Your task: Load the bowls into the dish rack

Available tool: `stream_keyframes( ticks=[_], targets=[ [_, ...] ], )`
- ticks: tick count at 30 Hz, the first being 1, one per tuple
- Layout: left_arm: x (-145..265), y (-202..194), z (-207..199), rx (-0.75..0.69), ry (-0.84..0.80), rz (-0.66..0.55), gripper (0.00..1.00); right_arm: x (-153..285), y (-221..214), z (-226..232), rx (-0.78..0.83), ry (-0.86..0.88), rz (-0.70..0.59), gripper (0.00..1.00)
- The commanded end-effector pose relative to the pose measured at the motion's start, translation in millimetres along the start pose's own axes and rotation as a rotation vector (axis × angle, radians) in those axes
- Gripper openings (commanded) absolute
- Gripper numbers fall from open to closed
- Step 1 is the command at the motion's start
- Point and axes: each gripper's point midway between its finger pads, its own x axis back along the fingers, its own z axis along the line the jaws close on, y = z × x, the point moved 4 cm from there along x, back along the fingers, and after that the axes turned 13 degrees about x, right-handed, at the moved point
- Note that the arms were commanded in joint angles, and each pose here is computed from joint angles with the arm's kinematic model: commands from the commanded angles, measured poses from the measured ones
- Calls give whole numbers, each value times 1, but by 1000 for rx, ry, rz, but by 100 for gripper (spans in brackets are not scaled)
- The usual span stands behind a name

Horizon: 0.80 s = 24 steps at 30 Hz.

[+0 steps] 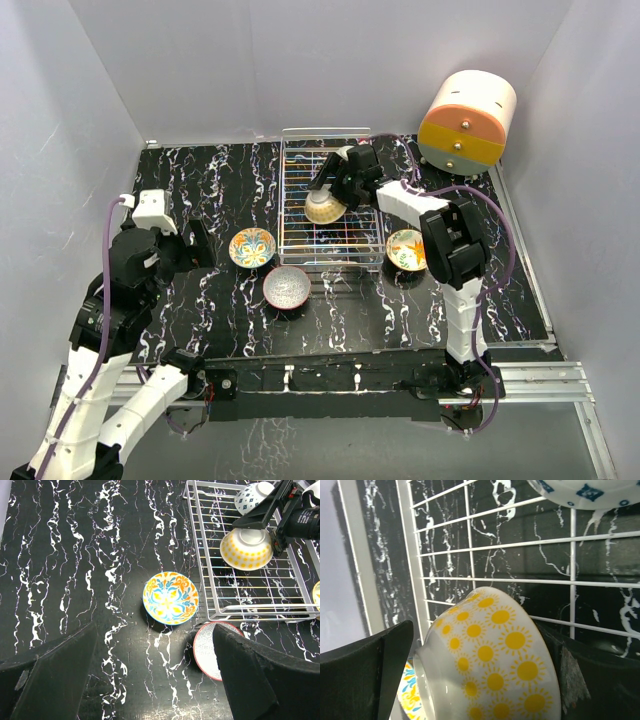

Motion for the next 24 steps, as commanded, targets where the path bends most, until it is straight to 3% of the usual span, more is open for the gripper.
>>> stream_keyframes(
  ticks=[1,16,24],
  targets=[
    [0,0,-2,9,-16,-7,97,9,11,3,135,-92,-26,99],
    [-4,-1,-3,1,-14,0,97,14,20,3,320,-217,-45,99],
    [-6,0,-5,0,-23,2,97,14,17,6,387,-198,-13,99]
  ],
)
